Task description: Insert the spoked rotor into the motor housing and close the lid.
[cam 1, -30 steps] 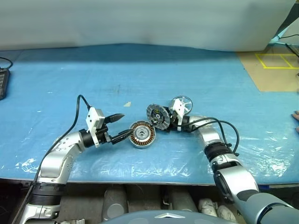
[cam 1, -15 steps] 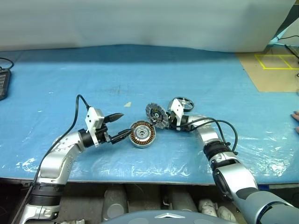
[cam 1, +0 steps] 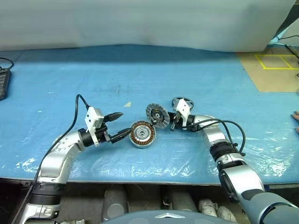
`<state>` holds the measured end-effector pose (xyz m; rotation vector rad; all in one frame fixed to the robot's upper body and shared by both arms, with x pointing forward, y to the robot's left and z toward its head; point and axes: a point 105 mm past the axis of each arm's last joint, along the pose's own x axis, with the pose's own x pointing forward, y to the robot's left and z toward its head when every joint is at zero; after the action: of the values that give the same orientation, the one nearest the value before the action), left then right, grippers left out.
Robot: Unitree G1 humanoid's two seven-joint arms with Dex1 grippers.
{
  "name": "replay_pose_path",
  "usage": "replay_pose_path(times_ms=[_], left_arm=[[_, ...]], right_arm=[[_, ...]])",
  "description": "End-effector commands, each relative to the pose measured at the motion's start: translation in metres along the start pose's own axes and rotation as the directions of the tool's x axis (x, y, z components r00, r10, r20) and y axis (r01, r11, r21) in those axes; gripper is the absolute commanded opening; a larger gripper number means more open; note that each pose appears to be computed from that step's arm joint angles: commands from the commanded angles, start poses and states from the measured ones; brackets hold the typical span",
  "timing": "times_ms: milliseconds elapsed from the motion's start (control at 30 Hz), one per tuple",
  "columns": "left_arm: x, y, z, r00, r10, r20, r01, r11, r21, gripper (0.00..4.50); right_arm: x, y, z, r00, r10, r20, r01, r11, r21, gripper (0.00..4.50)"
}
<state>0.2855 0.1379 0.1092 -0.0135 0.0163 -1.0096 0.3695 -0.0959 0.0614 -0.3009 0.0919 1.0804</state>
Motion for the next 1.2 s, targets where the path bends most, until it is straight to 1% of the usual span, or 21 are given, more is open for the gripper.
replay_pose_path(times_ms=[33,133,167,333,600,1200], left_arm=[[0.002,0.000,0.008,1.000,-0.007,0.029,0.006,0.999,0.032,4.43],[0.003,0.000,0.007,1.000,-0.010,0.029,0.009,1.000,0.028,4.43],[0.003,0.000,0.007,1.000,-0.010,0.029,0.009,1.000,0.027,4.43],[0.003,0.000,0.006,1.000,-0.006,0.027,0.005,1.000,0.024,4.43],[0.001,0.000,0.004,1.000,0.012,0.019,-0.012,1.000,0.024,4.43],[0.000,-0.001,-0.001,0.999,0.033,0.014,-0.033,0.999,0.031,4.43]], right_arm=[[-0.003,0.000,0.004,0.999,-0.003,0.038,0.000,0.998,0.058,0.02],[0.000,0.001,0.008,0.999,0.004,0.046,-0.006,0.999,0.054,0.60],[0.002,0.002,0.009,0.999,0.007,0.045,-0.008,0.999,0.038,0.88],[0.009,0.004,0.018,0.997,-0.008,0.074,0.011,0.999,-0.042,2.58],[0.015,0.014,0.013,0.998,0.049,0.041,-0.046,0.997,-0.066,2.58],[0.027,0.020,0.007,0.992,0.092,-0.082,-0.103,0.985,-0.141,2.58]])
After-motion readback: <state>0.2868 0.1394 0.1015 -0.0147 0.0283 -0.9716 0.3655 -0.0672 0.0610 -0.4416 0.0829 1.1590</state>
